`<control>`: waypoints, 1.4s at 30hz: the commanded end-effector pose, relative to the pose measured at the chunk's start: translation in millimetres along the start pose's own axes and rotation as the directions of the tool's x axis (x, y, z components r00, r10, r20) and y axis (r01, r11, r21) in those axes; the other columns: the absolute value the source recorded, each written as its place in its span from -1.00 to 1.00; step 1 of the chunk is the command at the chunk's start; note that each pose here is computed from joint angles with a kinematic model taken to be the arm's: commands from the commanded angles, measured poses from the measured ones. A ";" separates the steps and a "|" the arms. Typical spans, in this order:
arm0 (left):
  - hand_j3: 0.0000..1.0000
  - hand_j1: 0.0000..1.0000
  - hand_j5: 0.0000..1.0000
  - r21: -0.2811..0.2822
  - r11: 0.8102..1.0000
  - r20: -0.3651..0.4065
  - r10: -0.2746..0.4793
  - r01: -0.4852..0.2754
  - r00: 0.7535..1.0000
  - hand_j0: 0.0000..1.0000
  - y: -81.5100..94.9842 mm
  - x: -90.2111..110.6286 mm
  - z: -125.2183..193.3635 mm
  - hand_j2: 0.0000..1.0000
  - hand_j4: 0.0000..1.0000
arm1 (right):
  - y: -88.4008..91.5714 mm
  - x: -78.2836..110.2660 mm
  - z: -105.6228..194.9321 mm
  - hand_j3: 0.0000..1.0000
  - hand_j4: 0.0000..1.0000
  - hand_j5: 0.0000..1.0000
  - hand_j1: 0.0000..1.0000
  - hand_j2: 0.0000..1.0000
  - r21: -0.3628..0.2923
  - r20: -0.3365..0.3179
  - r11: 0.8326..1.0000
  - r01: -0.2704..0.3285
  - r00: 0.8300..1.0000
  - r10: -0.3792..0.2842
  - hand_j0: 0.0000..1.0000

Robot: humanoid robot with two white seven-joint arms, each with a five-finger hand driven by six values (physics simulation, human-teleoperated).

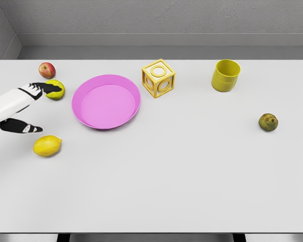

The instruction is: Put the lemon on the plate with left arm

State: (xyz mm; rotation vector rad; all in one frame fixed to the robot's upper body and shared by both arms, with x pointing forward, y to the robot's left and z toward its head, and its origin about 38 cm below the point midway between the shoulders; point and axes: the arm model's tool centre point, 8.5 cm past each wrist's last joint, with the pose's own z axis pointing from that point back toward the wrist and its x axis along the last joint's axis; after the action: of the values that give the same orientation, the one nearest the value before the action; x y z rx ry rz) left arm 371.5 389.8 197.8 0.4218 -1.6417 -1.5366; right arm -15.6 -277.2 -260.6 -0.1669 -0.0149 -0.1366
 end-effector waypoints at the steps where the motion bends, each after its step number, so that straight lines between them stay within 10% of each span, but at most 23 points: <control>1: 1.00 1.00 1.00 0.009 1.000 -0.005 0.000 0.000 1.000 1.00 3.5 -1.1 2.0 1.00 1.00 | 0.0 -0.1 0.0 1.00 1.00 1.00 1.00 1.00 -0.001 -0.001 1.000 0.009 1.000 -0.009 1.00; 10: 1.00 1.00 1.00 -0.026 1.000 -0.004 -0.004 0.004 1.000 1.00 -3.4 1.3 5.5 1.00 1.00 | 0.0 0.0 0.0 1.00 1.00 1.00 1.00 1.00 0.000 0.000 1.000 -0.002 1.000 0.002 1.00; 14: 1.00 1.00 1.00 -0.165 0.982 0.006 -0.092 0.091 0.996 1.00 24.4 3.7 28.0 1.00 1.00 | 0.0 0.0 0.0 1.00 1.00 1.00 1.00 1.00 0.000 0.000 1.000 -0.002 1.000 0.002 1.00; 20: 1.00 1.00 1.00 -0.282 0.959 0.019 -0.029 0.033 0.999 1.00 -21.4 8.8 31.8 1.00 1.00 | 0.0 0.0 0.0 1.00 1.00 1.00 1.00 1.00 0.000 0.000 1.000 -0.002 1.000 0.002 1.00; 42: 1.00 1.00 1.00 -0.281 0.959 -0.051 0.025 -0.038 0.998 1.00 -62.5 -7.1 30.4 1.00 1.00 | 0.0 0.0 0.0 1.00 1.00 1.00 1.00 1.00 0.000 0.000 1.000 -0.002 1.000 0.002 1.00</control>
State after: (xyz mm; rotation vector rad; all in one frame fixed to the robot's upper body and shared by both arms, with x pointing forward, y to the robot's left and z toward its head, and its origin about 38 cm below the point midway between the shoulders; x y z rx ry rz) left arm 334.4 399.6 138.9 0.2682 -1.3614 -1.7052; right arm -15.6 -277.3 -260.5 -0.1672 -0.0146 -0.1348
